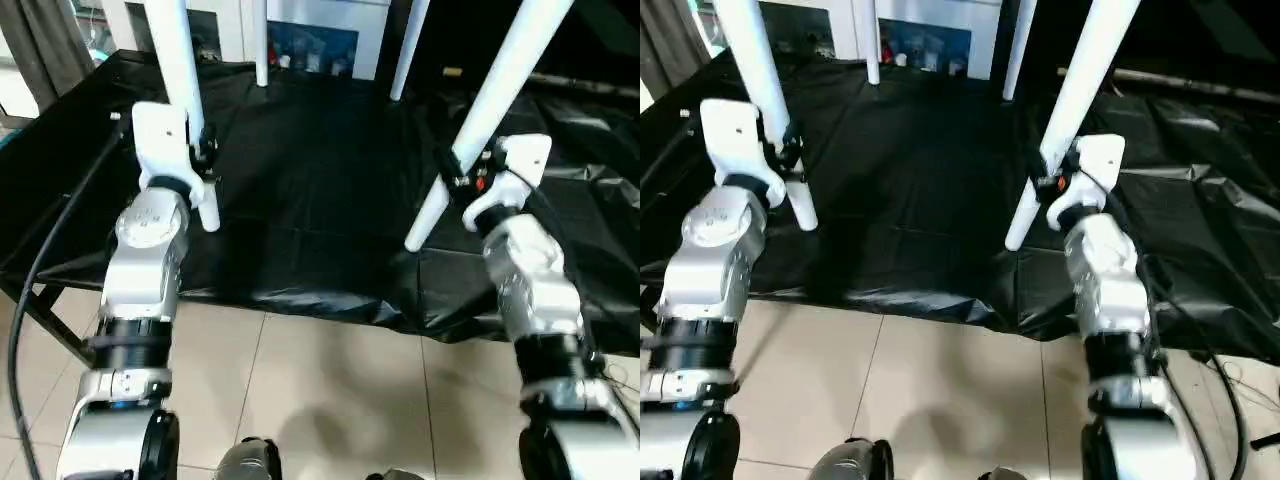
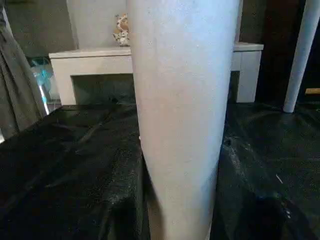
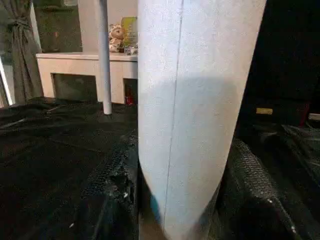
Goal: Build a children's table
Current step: Flip table
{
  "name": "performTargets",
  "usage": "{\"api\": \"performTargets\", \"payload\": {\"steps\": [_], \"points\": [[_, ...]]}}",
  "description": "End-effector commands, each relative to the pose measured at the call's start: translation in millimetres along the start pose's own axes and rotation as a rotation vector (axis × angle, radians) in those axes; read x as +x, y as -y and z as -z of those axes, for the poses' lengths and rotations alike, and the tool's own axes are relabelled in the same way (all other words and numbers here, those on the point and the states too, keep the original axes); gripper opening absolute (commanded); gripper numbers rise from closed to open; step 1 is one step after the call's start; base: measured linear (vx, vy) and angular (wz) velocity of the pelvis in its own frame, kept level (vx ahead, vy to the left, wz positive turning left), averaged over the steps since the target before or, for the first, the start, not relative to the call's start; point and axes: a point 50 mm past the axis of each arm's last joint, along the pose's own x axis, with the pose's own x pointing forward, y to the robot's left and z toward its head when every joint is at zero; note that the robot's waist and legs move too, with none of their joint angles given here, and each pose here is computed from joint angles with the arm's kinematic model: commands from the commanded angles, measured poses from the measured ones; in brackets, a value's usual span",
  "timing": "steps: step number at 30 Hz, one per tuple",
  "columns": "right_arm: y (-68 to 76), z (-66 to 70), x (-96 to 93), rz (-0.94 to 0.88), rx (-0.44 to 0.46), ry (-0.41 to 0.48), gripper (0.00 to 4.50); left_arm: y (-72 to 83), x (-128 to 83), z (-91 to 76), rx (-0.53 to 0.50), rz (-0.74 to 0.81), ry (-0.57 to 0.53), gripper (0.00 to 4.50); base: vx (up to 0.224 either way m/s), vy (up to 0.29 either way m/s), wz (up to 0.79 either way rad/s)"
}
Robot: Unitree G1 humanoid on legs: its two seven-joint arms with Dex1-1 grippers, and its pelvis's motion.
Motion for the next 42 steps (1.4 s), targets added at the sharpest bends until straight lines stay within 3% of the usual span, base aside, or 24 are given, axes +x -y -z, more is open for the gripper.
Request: {"api": "performTargets", "payload": {"steps": [1, 7, 8, 9, 13, 17, 19, 22, 25, 26, 28, 31, 36, 42], "points": [[-13.6, 15.8, -2.5, -0.049, -0.022, -0.069, 1.55, 25.8, 0.6, -2.9, 0.068, 0.127, 0.017, 1.67, 0.000, 0.000, 0.00], [-5.0, 31.7, -4.3, 0.007, -0.041, -0.159, 1.55, 23.6, -1.2, 0.5, 0.113, 0.118, 0.006, 1.67, 0.000, 0.000, 0.00], [-3.0, 36.0, -4.8, 0.003, -0.039, -0.179, 1.90, 23.6, -2.3, 1.9, 0.102, 0.127, -0.001, 2.02, 0.000, 0.000, 0.00], [-0.5, 39.7, -5.4, 0.005, -0.034, -0.195, 1.90, 23.3, -3.0, 3.2, 0.097, 0.127, -0.006, 2.02, 0.000, 0.000, 0.00], [4.9, 42.4, -6.0, 0.023, -0.039, -0.170, 2.32, 18.8, -7.1, 10.9, 0.071, 0.118, -0.020, 2.43, 0.000, 0.000, 0.00], [6.3, 40.8, -9.8, 0.038, -0.021, -0.132, 2.63, 8.7, -16.8, 30.4, 0.043, 0.085, -0.064, 2.72, 0.000, 0.000, 0.00], [3.9, 43.9, -19.8, 0.036, -0.005, -0.114, 2.81, -0.7, -28.4, 47.8, 0.039, 0.063, -0.093, 2.88, 0.000, 0.000, 0.00], [0.9, 49.9, -35.1, 0.052, 0.007, -0.107, 3.15, -9.0, -39.6, 60.3, 0.046, 0.052, -0.110, 3.16, 0.000, 0.000, 0.00], [-1.3, 51.7, -45.9, 0.055, -0.003, -0.097, 3.21, -13.1, -46.9, 66.0, 0.034, 0.042, -0.120, 3.32, -0.020, -0.010, 0.02], [-5.1, 49.9, -62.2, 0.053, -0.003, -0.071, 3.22, -17.3, -59.9, 72.3, 0.026, 0.046, -0.121, 3.39, -0.061, -0.031, 0.06], [-6.8, 48.6, -68.6, 0.054, -0.002, -0.059, 3.22, -18.4, -65.6, 74.4, 0.020, 0.052, -0.119, 3.49, -0.027, -0.036, 0.12], [-14.1, 40.6, -97.2, 0.082, -0.010, -0.061, 3.22, -16.5, -98.4, 74.3, 0.001, 0.060, -0.064, 3.75, 0.006, 0.050, -0.20], [-19.3, 38.4, -104.8, 0.088, 0.030, -0.084, 3.22, -8.5, -111.8, 70.9, -0.062, 0.055, -0.072, 3.77, -0.106, -0.010, 0.03], [-18.6, 37.1, -107.5, 0.120, 0.053, -0.123, 3.22, -7.6, -119.0, 65.1, 0.011, -0.006, -0.067, 3.77, -0.046, -0.034, 0.04]]}}
